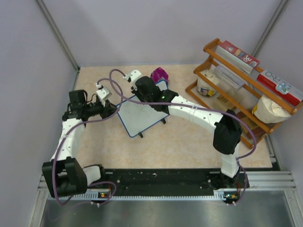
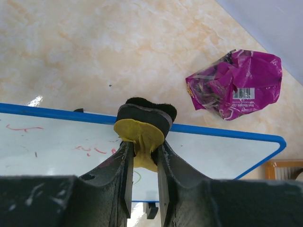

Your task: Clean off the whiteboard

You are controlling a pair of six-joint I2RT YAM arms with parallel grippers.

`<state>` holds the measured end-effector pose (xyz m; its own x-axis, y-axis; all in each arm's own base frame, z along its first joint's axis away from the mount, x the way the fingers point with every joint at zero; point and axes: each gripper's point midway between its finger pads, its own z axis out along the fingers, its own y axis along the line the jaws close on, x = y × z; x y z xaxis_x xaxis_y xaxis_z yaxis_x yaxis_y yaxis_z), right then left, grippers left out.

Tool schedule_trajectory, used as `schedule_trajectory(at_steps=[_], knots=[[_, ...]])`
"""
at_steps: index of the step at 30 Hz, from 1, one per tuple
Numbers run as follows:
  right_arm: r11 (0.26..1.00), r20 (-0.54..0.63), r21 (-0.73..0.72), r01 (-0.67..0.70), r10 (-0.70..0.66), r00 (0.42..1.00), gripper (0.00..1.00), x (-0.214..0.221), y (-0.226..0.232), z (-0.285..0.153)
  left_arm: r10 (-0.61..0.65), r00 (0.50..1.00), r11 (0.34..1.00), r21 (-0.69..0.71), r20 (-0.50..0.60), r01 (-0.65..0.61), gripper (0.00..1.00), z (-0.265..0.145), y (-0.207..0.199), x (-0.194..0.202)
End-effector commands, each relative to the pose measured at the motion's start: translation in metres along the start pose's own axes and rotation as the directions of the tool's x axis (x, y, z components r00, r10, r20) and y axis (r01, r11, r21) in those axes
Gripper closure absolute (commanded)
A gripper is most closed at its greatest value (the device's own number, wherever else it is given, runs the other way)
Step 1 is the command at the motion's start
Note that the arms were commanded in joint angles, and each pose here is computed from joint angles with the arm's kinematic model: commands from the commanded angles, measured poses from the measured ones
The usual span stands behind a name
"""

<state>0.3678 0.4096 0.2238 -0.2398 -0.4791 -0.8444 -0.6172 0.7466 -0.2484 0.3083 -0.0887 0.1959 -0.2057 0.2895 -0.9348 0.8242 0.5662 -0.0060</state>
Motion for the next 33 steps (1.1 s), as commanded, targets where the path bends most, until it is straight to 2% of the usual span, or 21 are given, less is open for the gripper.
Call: schedule_trajectory(at_steps=[1,8,20,33], knots=[[0.993,0.076,0.111,-0.051,0.042,0.996,1.00,-0.020,-0.039,-0.003,0.045,0.999,0.994,0.097,0.026,-0.047,1.00,0.003,-0.026,-0.007],[0.998,0.074,0.042,-0.051,0.048,0.996,1.00,-0.020,-0.011,-0.005,0.041,0.999,0.994,0.097,0.024,-0.043,1.00,0.004,-0.027,-0.008],[0.991,0.099,-0.133,-0.012,0.025,0.995,1.00,-0.036,0.072,-0.024,0.045,0.999,0.995,0.087,0.026,-0.047,1.00,0.006,-0.028,-0.010],[0.980,0.093,-0.198,-0.001,0.020,0.995,1.00,-0.037,0.110,-0.019,0.043,0.999,0.995,0.084,0.021,-0.044,1.00,0.008,-0.030,-0.007]])
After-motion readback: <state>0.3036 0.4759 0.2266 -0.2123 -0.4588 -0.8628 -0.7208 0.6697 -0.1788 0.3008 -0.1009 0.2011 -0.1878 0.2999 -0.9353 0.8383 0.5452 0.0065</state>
